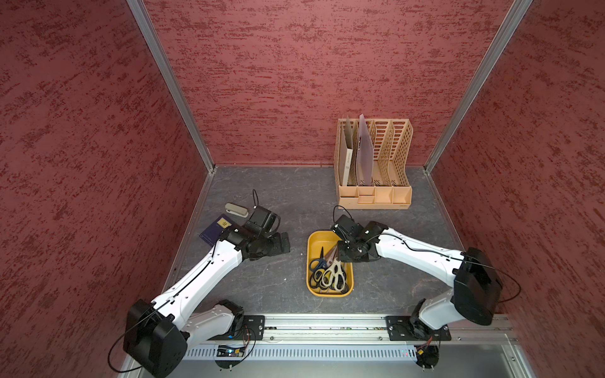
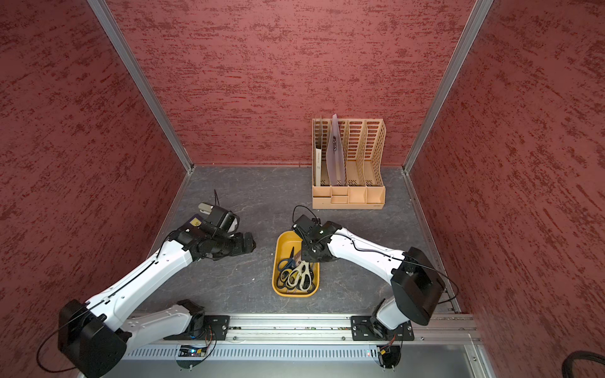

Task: Take the scissors out of the storage box
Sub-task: Move the storage box to the center of the board, then pick up the scissors from the storage box, then place the scissors at the center of the board, then pick up the scissors from the storage box.

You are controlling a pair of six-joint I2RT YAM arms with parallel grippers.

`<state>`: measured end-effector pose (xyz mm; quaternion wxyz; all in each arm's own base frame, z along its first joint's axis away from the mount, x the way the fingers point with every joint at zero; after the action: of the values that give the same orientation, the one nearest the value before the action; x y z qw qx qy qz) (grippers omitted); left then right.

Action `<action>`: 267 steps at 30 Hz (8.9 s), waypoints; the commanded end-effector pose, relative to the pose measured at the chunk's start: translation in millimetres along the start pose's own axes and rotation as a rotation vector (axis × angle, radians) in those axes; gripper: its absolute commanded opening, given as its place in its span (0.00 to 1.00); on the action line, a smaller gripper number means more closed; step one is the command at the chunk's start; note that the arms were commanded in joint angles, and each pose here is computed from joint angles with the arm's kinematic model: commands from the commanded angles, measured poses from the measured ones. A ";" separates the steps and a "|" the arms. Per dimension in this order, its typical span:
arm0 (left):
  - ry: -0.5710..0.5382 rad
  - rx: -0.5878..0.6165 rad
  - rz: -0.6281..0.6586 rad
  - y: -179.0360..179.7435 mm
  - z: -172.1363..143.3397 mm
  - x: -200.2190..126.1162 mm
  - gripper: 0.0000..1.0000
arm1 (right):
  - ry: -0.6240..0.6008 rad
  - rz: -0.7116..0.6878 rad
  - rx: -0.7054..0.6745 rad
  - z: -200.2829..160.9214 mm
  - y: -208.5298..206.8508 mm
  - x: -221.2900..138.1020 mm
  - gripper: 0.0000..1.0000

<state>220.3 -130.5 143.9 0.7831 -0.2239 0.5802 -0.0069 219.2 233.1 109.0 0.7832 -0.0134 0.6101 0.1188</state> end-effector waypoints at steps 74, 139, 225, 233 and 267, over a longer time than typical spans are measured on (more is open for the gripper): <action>0.088 -0.084 -0.152 -50.3 3.5 33.5 1.00 | 0.106 0.043 0.287 -22.6 -53.4 0.5 0.45; 0.069 -0.310 -0.113 26.2 57.2 35.7 1.00 | -0.111 0.105 -0.062 235.1 71.4 50.2 0.18; 0.167 -0.182 -0.150 -29.0 14.0 63.6 1.00 | -0.073 0.198 0.376 12.8 -53.1 -45.5 0.43; 0.144 -0.194 -0.146 -21.5 4.2 53.5 1.00 | -0.057 0.217 0.413 0.3 -24.8 -16.5 0.42; 0.099 -0.212 -0.114 -2.5 -4.2 43.3 1.00 | -0.008 0.154 0.508 -11.9 -18.2 48.6 0.20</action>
<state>233.1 -149.1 106.2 0.7216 -0.3409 0.6026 -0.0079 223.0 228.6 62.0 0.7440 0.2399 0.6226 0.0342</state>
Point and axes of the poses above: each gripper's point midway between its finger pads, its own x axis out along the fingers, its own y axis along the line the jaws close on, z = x × y, the point moved 1 cm from there along -x, back along the fingers, and after that the axes turned 10 degrees about -x, right-handed, at the moved point
